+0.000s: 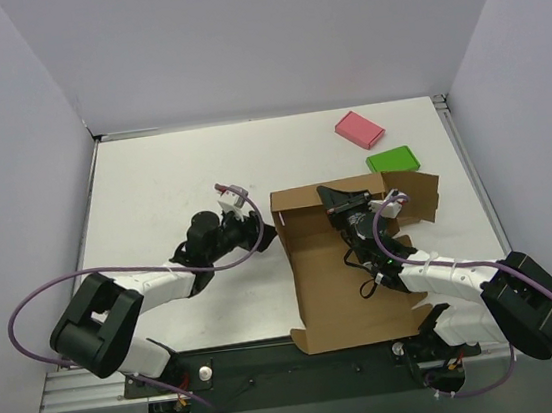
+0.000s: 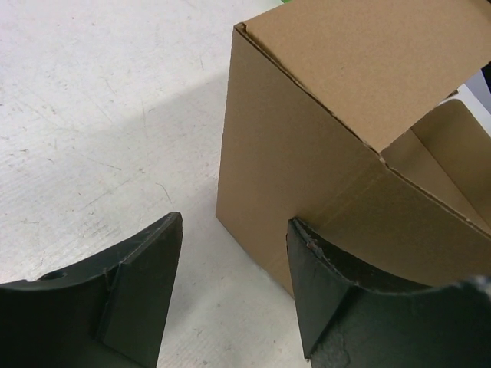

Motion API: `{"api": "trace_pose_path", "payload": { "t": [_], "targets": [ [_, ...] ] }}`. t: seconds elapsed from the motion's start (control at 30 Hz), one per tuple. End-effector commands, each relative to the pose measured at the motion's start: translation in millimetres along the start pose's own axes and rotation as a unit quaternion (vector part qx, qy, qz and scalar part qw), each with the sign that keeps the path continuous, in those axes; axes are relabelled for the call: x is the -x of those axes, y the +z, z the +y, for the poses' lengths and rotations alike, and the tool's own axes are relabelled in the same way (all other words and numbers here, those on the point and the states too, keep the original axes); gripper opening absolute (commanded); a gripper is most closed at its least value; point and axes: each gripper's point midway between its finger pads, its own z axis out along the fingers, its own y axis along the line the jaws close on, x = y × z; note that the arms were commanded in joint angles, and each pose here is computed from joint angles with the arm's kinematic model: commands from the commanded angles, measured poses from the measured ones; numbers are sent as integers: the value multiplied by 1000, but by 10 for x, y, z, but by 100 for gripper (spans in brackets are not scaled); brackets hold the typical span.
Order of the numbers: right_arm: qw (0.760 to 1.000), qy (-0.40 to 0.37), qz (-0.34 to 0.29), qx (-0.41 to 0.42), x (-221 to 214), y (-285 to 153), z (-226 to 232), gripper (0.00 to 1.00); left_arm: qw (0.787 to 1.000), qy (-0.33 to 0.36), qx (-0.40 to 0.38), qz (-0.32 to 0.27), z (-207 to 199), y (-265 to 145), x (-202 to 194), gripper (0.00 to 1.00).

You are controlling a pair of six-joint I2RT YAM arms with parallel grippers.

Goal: Fold the paper box

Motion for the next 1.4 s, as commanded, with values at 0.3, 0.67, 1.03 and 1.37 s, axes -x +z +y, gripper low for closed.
{"api": "trace_pose_path", "payload": {
  "t": [0.3,0.67,1.03,1.37],
  "targets": [
    [999,-34,40,-15,-192,-65,-162,0,984,89,-142,-53,-619,-88,241,75],
    [998,-35,41,-18,-209,-54,-174,0,981,121,-147,-42,-689,-141,149,80],
    [998,-35,42,-18,-215,-55,-173,0,986,115,-113,-46,-643,-223,62,81],
    [998,-34,43,-19,-214,-73,-169,0,987,114,-107,-47,-680,-251,22,82]
  ]
}}
